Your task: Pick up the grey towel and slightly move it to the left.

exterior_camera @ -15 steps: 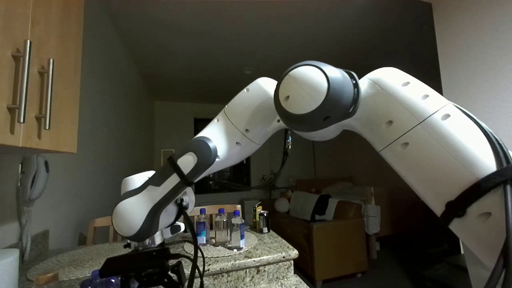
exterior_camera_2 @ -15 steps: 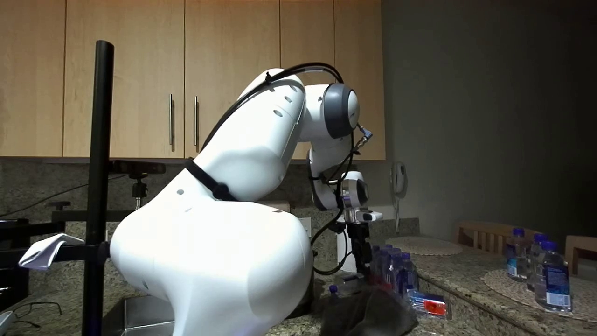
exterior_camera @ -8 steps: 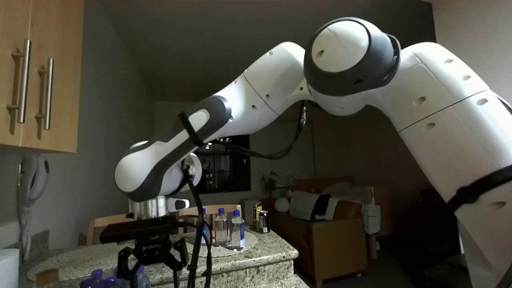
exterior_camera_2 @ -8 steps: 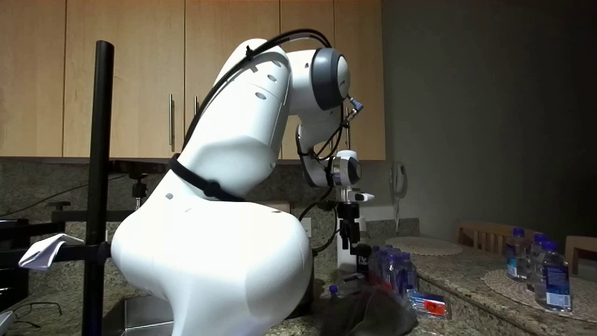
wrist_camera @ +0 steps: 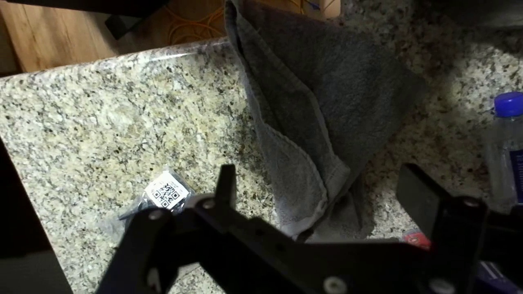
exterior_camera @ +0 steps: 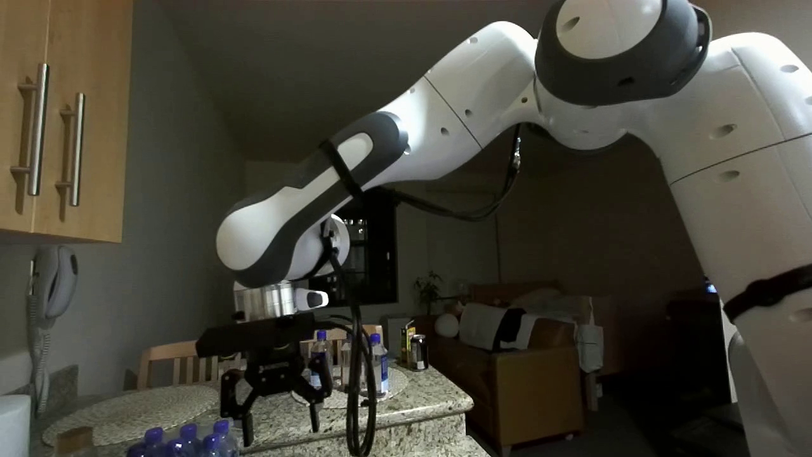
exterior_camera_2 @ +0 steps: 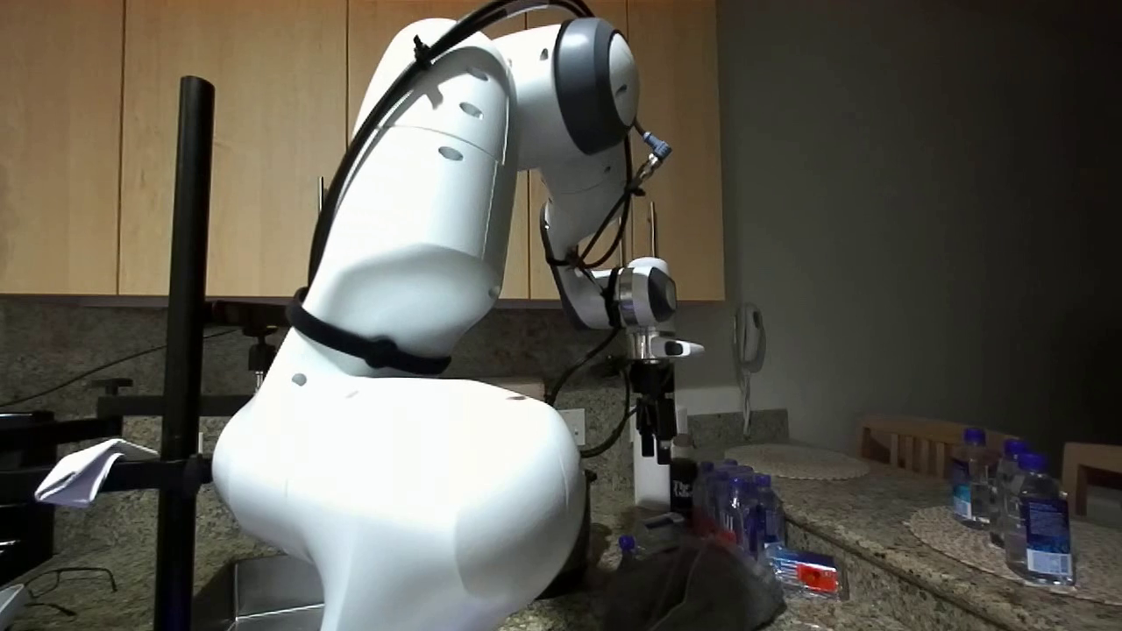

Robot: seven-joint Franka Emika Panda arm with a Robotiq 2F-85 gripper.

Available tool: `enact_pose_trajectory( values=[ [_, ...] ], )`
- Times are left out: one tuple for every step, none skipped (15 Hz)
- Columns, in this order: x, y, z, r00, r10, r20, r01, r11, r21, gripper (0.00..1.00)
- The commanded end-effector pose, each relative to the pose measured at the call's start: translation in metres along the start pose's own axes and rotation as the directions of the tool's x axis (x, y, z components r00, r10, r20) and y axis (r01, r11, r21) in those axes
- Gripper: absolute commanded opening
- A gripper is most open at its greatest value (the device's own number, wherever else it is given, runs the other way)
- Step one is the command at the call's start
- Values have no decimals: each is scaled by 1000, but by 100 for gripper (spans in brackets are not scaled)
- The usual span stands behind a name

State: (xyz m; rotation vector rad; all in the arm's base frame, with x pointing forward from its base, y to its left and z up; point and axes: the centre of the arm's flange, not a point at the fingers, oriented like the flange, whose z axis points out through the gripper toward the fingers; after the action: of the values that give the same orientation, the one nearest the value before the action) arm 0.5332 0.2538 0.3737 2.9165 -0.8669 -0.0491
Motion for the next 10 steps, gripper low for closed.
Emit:
enact_pose_trajectory(
  values=[
    [17, 39, 0, 998, -59, 14, 59, 998, 5, 100],
    [25, 45, 1, 998, -68, 14, 68, 998, 4, 100],
    [17, 21, 1, 999, -32, 4, 32, 999, -5, 100],
    [24, 27, 2, 999, -38, 7, 38, 999, -7, 100],
    [29, 31, 3, 999, -40, 8, 40, 999, -8, 100],
    [32, 33, 3, 999, -40, 9, 40, 999, -8, 100],
    [32, 33, 3, 999, -41, 9, 41, 999, -8, 100],
    [31, 32, 3, 999, -44, 9, 44, 999, -8, 100],
    [30, 31, 3, 999, -46, 9, 46, 999, -8, 100],
    [29, 31, 3, 999, -47, 9, 47, 999, -7, 100]
  ],
)
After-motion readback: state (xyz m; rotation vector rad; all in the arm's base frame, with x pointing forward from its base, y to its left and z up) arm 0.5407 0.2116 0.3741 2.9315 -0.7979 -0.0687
